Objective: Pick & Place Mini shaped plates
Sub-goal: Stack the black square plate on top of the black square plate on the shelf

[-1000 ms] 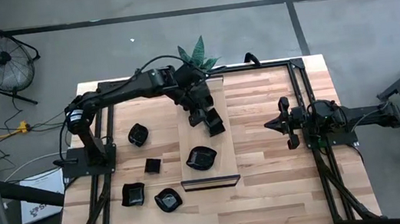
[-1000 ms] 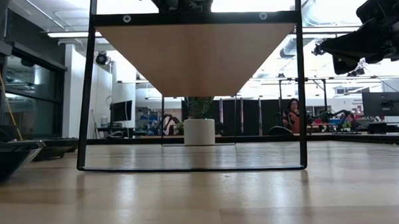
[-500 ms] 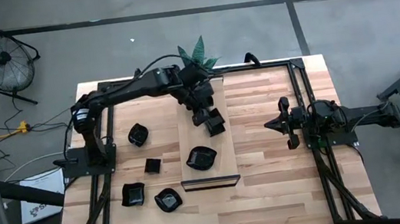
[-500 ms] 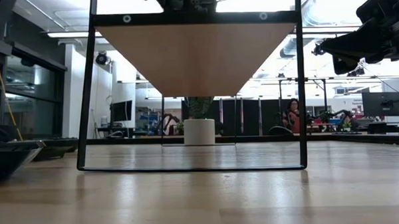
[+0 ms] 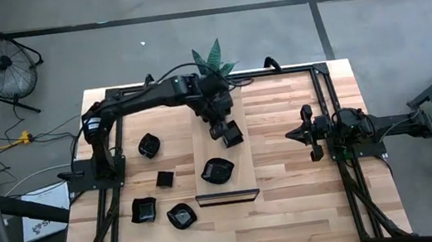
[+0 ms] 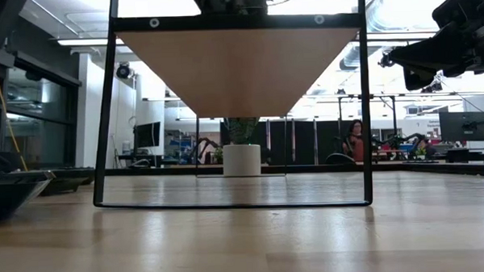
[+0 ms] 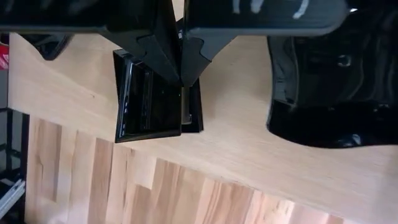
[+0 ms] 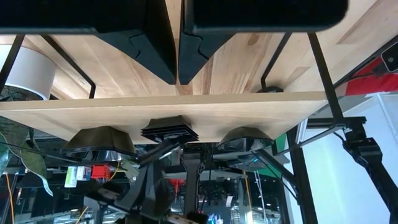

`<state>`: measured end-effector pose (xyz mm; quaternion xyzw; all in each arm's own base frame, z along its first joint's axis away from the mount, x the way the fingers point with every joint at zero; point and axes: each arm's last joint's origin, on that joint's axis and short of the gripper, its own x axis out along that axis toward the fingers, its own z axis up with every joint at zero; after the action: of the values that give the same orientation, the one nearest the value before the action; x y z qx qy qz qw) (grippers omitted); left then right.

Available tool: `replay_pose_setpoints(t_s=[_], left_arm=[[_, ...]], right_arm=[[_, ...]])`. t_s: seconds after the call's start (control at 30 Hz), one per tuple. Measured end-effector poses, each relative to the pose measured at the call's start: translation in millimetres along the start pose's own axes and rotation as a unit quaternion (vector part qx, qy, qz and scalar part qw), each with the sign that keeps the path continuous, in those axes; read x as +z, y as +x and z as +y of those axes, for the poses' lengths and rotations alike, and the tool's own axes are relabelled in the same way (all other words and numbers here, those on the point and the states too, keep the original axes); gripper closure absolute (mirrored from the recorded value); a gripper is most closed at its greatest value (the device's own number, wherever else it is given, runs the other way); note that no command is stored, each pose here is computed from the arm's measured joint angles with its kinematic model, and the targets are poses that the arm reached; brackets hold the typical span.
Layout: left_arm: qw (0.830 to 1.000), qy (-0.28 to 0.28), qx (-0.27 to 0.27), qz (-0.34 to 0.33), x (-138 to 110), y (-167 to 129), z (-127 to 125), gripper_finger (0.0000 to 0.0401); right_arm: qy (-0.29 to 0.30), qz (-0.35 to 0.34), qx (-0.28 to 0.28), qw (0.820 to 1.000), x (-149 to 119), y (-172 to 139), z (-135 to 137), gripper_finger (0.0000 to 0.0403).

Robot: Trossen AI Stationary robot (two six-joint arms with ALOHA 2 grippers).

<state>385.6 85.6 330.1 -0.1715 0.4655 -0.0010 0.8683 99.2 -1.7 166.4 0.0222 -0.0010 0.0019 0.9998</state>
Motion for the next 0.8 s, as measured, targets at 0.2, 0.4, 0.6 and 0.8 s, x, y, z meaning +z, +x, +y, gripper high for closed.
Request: replay_pose_setpoints(t_s=[0.2,0.4,0.6,0.8], left_arm=[[1.000,-0.004,0.024,0.015,-2.0,5.4,3.2,0.0401],[1.000,-0.005,0.027,0.013,-1.7,4.6,3.8,0.0400],[0.999,0.005,0.023,0.027,-4.4,4.5,3.8,0.0393],[0.998,0.023,0.026,0.045,-6.0,-1.5,2.1,0.0393]], right_arm=[[0.000,0.000,0.000,1.000,0.0,0.0,0.0,0.0391],[0.000,0.000,0.000,1.000,0.0,0.0,0.0,0.0391],[0.000,0.000,0.000,1.000,0.0,0.0,0.0,0.0391],[0.000,0.000,0.000,1.000,0.1,0.0,0.0,0.0391]])
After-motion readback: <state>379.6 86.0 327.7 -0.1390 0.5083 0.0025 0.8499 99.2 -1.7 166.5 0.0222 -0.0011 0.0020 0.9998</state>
